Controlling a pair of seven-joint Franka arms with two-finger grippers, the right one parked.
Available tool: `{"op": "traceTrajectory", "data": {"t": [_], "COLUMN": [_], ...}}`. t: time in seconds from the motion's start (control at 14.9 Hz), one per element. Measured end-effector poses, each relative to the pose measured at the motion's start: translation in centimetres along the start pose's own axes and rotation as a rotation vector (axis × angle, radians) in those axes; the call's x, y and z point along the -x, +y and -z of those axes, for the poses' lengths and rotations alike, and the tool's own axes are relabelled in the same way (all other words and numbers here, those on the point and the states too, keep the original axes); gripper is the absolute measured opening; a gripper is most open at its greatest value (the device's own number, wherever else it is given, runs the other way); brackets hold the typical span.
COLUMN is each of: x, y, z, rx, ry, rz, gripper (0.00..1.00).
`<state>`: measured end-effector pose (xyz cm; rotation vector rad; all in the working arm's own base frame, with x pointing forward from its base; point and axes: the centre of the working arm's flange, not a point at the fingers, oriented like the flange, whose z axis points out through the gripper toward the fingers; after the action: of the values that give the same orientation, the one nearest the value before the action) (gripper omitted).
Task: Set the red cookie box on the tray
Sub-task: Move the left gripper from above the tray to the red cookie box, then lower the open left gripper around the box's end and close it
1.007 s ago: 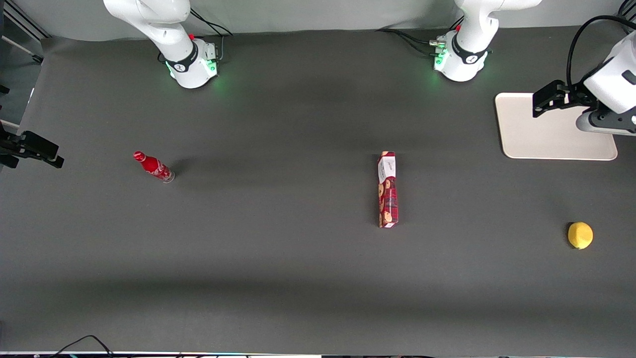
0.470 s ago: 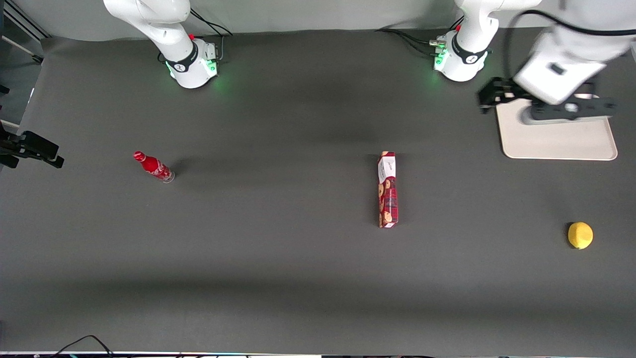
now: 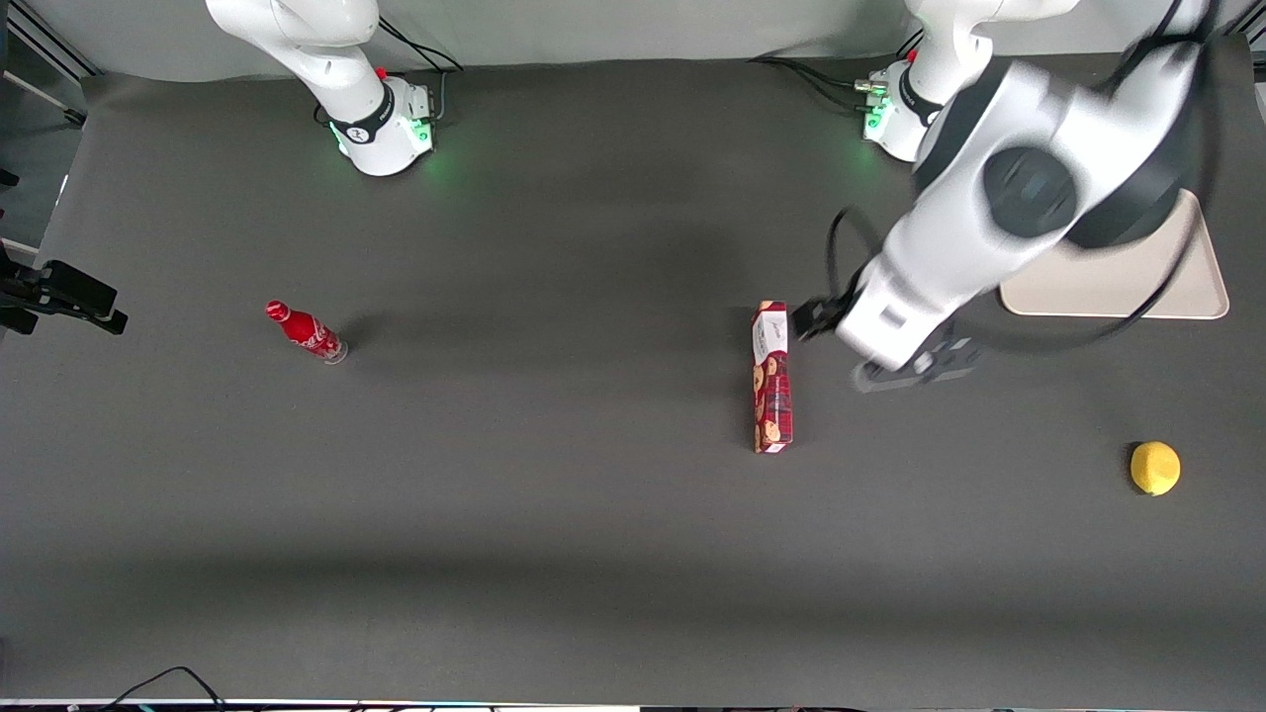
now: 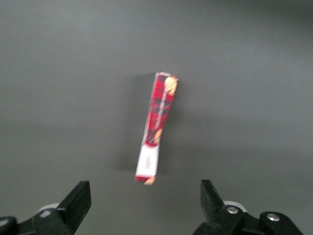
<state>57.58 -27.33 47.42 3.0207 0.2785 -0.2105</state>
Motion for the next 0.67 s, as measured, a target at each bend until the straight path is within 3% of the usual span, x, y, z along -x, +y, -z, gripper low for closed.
{"op": "traceTrajectory", "data": {"t": [0.13,0.4,0.67], "x": [-2.3,-5.1,-4.4], "y": [0.7,0.6,0.9], "z": [-5.0,-11.6,-18.8], "rx": [0.009,-0.039,-0.039], "ry": [-0.004,0.024,0.043], "rz": [0.001,-0.024,-0.072], "gripper": [1.0,1.0,1.0]}}
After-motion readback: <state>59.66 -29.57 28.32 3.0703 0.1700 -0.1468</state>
